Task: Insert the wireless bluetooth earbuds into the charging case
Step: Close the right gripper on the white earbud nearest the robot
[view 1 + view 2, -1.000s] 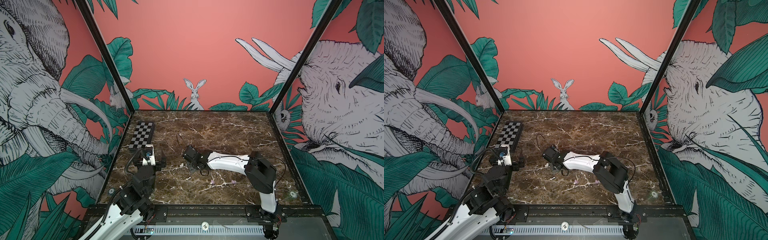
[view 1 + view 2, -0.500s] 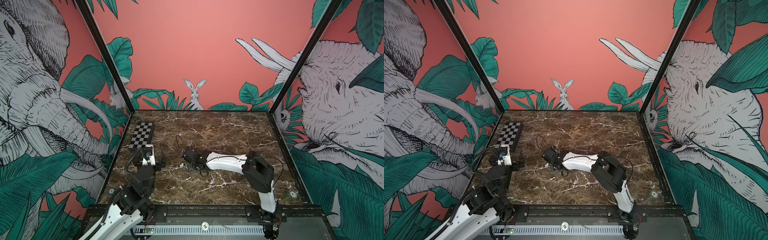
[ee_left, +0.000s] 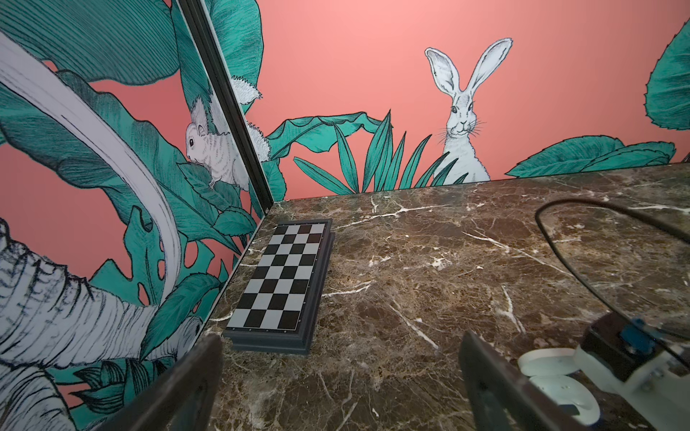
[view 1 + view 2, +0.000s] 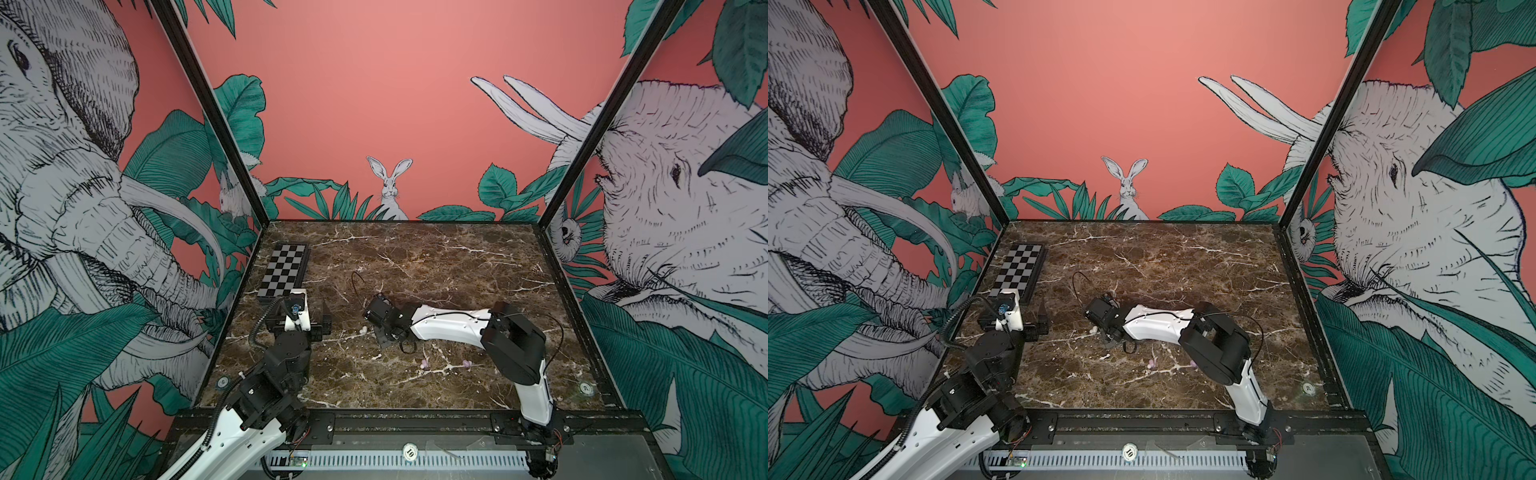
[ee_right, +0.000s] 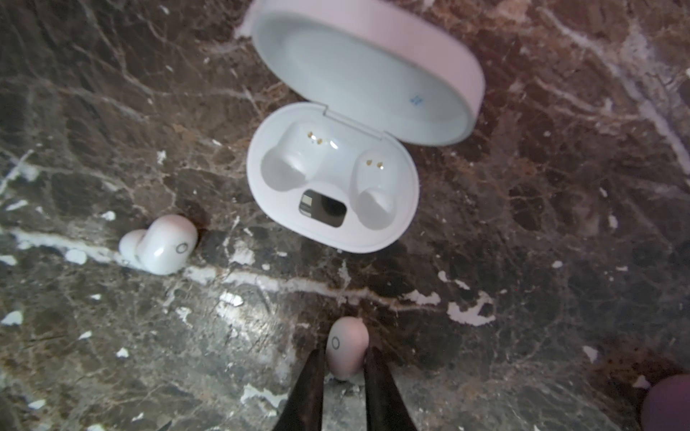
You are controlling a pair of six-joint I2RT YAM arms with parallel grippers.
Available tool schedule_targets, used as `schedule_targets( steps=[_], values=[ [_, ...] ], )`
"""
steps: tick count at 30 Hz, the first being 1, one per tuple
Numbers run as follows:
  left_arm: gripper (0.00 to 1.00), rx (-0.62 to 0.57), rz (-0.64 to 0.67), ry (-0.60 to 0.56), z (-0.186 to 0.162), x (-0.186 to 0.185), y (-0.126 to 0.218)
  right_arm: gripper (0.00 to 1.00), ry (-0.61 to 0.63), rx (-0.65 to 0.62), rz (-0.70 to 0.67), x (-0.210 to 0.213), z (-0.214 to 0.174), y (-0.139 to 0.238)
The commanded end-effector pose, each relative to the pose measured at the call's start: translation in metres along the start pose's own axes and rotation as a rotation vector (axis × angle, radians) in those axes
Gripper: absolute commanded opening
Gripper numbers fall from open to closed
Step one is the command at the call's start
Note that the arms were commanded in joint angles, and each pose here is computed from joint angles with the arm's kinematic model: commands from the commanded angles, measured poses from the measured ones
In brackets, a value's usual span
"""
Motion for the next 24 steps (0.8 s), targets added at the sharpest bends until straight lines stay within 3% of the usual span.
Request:
schedule_targets(
  steps=[1, 12, 24],
  values=[
    [0.99, -0.008, 0.003, 0.013, -0.0005, -0.0005, -0.0015, 0.21, 0.022, 0.023, -0.028, 0.0008, -0.0055, -0.0053],
    [0.99, -0.009, 0.004, 0.014, -0.0004, -0.0002, -0.0014, 0.28, 0.036, 0.019, -0.044, 0.0001, -0.003, -0.0044],
    [0.99, -0.012, 0.001, 0.019, 0.0005, 0.0003, -0.0008, 0.26, 0.058, 0.016, -0.08, -0.0016, 0.0007, -0.0042]
  ],
)
Point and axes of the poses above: each gripper's point midway between its finger pads, its own y axis back along the fingers, its own x axis along the line the jaws close on, z = x × y, the point moved 7 cm from there along y, back along the fingers, and after that the axes turned 4 degrees about y, right-handed, at the moved point
